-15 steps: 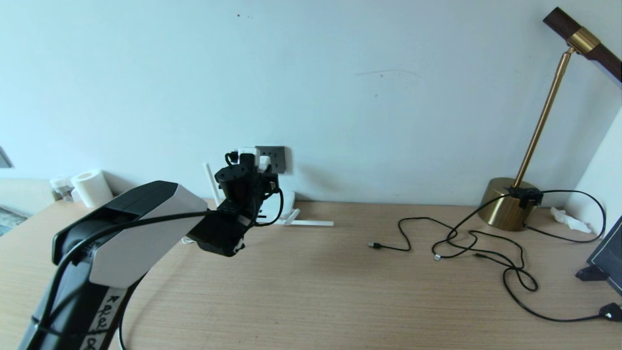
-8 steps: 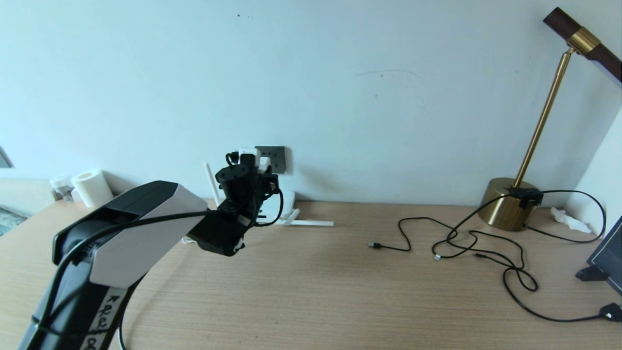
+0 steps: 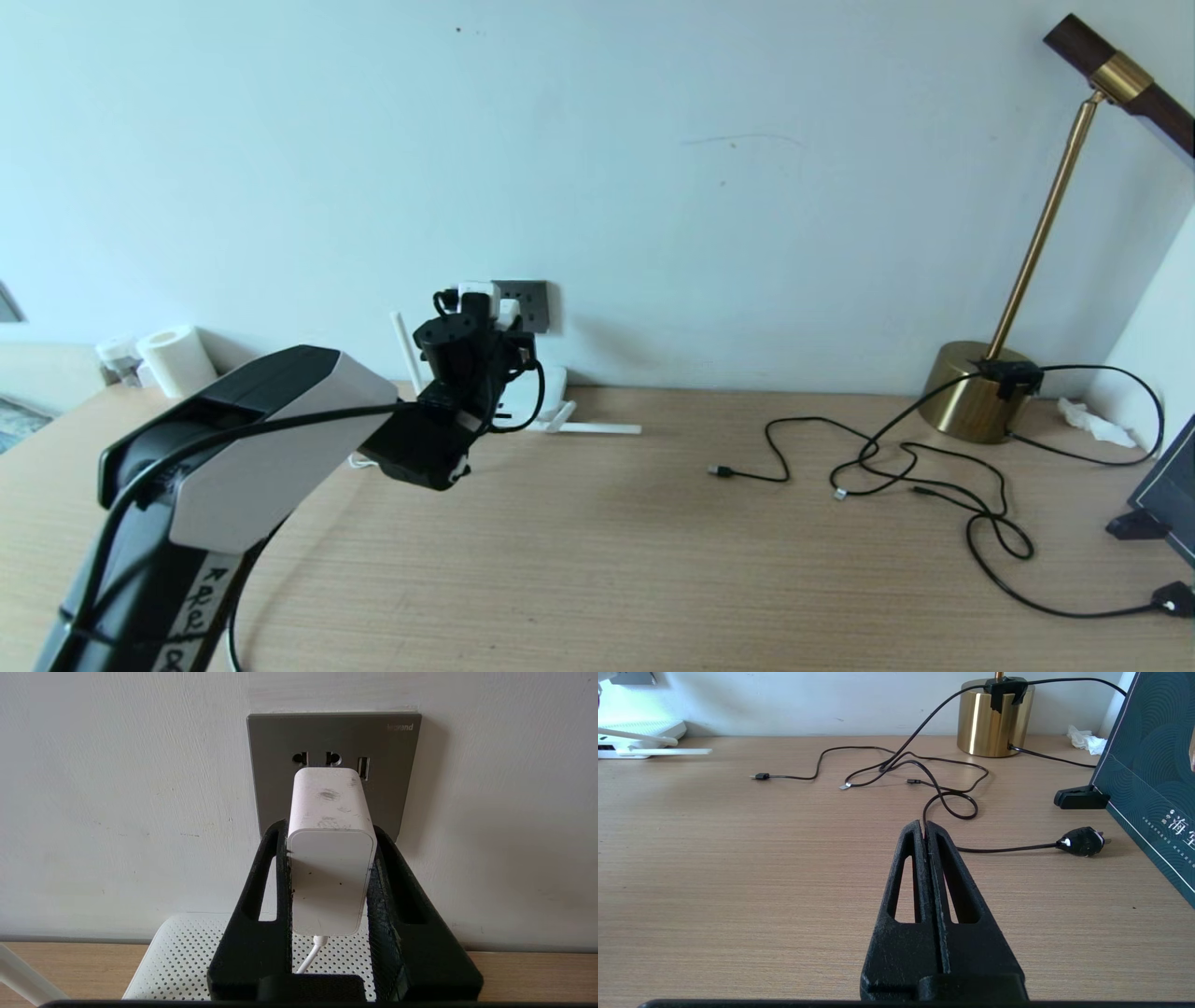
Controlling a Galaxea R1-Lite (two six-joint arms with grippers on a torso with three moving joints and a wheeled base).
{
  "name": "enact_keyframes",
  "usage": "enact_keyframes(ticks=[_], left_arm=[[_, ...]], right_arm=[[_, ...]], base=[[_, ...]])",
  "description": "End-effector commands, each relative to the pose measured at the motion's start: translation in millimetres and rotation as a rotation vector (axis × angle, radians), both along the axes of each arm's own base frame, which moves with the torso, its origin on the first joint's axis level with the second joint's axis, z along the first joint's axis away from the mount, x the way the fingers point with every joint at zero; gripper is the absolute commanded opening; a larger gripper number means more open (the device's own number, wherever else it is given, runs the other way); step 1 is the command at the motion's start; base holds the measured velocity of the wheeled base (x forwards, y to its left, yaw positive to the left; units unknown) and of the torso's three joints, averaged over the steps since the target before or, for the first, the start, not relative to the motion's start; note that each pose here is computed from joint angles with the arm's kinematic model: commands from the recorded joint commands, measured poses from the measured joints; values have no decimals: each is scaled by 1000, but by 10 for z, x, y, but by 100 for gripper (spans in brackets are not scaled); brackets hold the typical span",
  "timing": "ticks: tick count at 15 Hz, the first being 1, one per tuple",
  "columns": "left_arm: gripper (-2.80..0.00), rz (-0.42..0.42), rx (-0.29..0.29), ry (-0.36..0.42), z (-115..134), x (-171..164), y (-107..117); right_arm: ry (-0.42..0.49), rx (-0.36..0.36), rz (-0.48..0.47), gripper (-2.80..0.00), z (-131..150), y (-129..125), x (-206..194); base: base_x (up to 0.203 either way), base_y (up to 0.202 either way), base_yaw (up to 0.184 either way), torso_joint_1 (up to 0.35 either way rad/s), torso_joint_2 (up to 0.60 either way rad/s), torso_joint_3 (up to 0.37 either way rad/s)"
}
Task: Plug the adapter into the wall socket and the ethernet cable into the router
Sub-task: Align plug and socket
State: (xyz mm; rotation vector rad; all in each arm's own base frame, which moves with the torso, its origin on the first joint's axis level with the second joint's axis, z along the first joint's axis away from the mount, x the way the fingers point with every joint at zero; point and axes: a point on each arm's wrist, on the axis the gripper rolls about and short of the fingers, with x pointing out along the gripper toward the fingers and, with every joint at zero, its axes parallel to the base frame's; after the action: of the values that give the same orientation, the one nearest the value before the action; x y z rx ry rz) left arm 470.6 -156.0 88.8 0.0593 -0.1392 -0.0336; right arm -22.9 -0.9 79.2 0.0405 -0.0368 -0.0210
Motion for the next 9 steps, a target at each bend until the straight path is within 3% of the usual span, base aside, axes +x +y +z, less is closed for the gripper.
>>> enact_keyframes(ticks=[1, 9], left_arm=[[-280, 3, -3, -10, 28, -5, 4], [-280, 1, 3, 8, 11, 12, 5]], right_arm=[[10, 0, 0, -280, -29, 0, 8], [10, 0, 0, -280, -29, 0, 8]], base=[[0, 0, 0, 0, 0, 0], [0, 0, 0, 0, 0, 0]])
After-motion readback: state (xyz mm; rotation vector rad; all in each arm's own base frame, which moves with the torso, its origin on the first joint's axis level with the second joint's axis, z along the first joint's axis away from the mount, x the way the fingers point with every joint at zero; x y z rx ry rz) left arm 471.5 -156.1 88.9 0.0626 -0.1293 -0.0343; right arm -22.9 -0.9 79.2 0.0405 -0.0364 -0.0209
